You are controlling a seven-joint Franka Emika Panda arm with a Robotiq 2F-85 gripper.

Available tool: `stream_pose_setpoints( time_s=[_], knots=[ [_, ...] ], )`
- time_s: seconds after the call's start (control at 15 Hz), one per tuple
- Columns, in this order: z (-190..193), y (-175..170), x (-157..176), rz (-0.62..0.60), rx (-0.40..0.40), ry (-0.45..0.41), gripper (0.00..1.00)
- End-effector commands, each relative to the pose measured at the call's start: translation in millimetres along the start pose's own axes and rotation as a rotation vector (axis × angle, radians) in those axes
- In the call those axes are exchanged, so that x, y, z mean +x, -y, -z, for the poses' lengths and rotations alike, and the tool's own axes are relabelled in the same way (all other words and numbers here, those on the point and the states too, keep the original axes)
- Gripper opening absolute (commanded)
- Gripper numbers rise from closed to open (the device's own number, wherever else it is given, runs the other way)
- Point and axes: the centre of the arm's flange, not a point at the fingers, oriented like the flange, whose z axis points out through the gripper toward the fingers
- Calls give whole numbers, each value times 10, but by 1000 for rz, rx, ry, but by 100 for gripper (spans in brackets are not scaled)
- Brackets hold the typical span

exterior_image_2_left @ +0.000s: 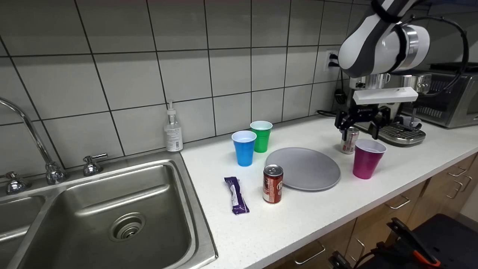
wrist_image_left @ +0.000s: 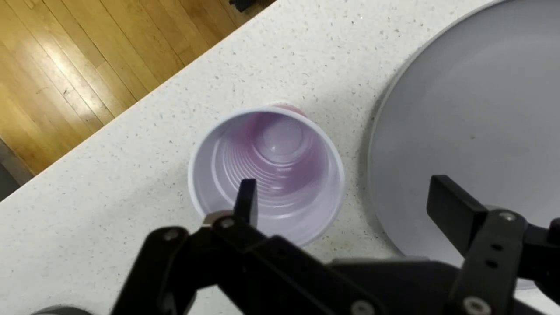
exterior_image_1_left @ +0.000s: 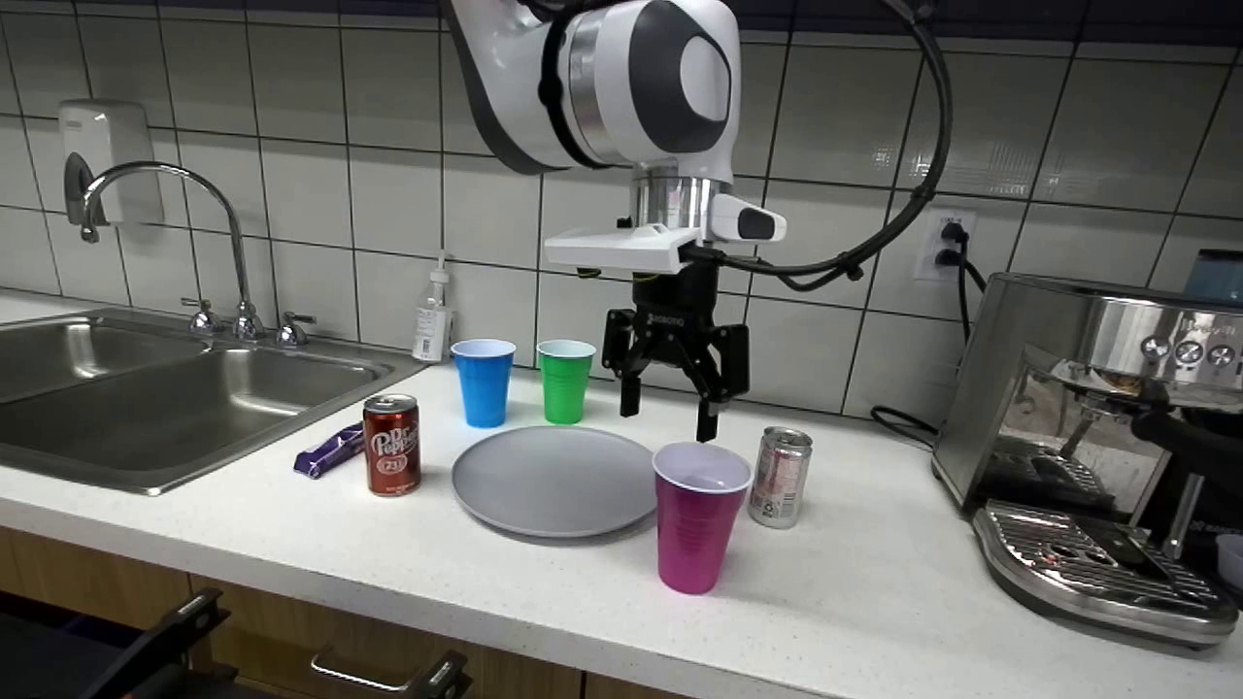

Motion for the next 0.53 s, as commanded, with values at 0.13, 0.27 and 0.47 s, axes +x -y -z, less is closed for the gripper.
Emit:
stream_pose_setpoints(
  time_s=[0.13,0.27,0.47],
  knots=[
    [-254,-21,-5,117,-7,27,100],
    [-361,5,-7,147,-14,38,100],
    [-471,45,3,171,-19,40,100]
  ],
)
